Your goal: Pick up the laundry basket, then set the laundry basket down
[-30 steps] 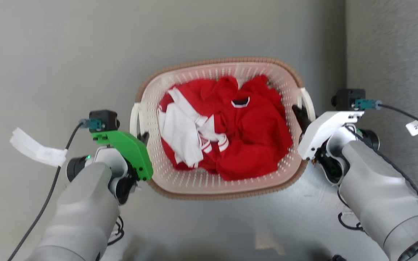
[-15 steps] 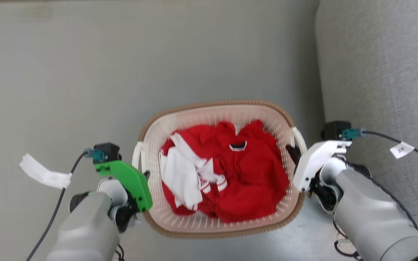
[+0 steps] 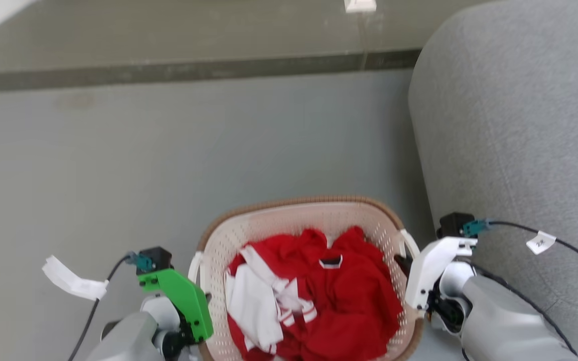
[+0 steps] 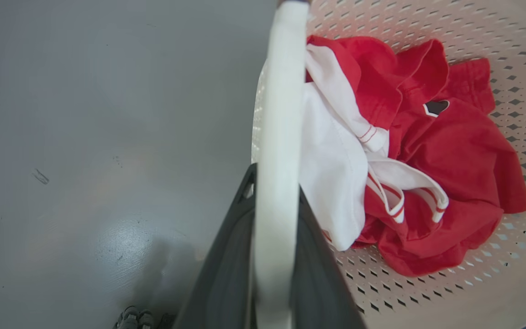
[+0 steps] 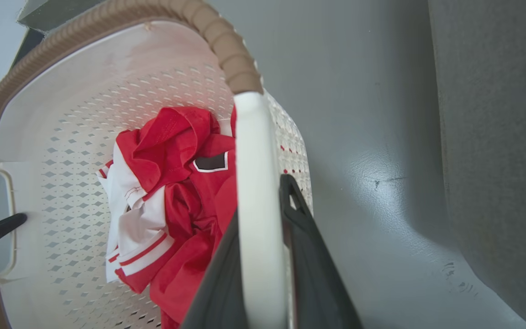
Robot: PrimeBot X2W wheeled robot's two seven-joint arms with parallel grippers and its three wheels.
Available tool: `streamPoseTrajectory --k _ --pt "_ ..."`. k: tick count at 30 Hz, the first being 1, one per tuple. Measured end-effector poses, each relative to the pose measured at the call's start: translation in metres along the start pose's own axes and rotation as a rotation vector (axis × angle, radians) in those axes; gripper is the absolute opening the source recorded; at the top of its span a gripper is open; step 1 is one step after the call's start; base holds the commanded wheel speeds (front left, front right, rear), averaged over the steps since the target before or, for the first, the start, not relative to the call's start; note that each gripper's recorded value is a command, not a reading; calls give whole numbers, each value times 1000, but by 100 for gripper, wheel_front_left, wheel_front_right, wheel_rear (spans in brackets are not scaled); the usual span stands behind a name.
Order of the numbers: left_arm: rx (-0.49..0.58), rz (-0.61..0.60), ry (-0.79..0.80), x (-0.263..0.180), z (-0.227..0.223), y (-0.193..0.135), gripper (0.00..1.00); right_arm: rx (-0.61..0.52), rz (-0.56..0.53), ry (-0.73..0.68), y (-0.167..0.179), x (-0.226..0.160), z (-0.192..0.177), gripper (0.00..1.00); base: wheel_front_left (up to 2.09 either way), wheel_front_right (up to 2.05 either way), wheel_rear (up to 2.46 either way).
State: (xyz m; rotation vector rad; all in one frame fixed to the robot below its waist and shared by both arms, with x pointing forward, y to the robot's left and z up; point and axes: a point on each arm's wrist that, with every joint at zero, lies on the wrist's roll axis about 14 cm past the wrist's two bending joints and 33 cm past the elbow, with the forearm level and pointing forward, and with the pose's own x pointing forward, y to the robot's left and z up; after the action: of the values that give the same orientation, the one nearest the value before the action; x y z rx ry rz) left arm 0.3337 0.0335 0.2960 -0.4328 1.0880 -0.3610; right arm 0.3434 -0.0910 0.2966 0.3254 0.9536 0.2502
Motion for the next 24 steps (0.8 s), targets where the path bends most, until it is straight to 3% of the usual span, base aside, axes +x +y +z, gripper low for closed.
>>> streamPoseTrajectory --k 24 --pt "33 -18 -7 -20 -7 -10 0 -14 8 -3 9 -22 -6 0 0 0 0"
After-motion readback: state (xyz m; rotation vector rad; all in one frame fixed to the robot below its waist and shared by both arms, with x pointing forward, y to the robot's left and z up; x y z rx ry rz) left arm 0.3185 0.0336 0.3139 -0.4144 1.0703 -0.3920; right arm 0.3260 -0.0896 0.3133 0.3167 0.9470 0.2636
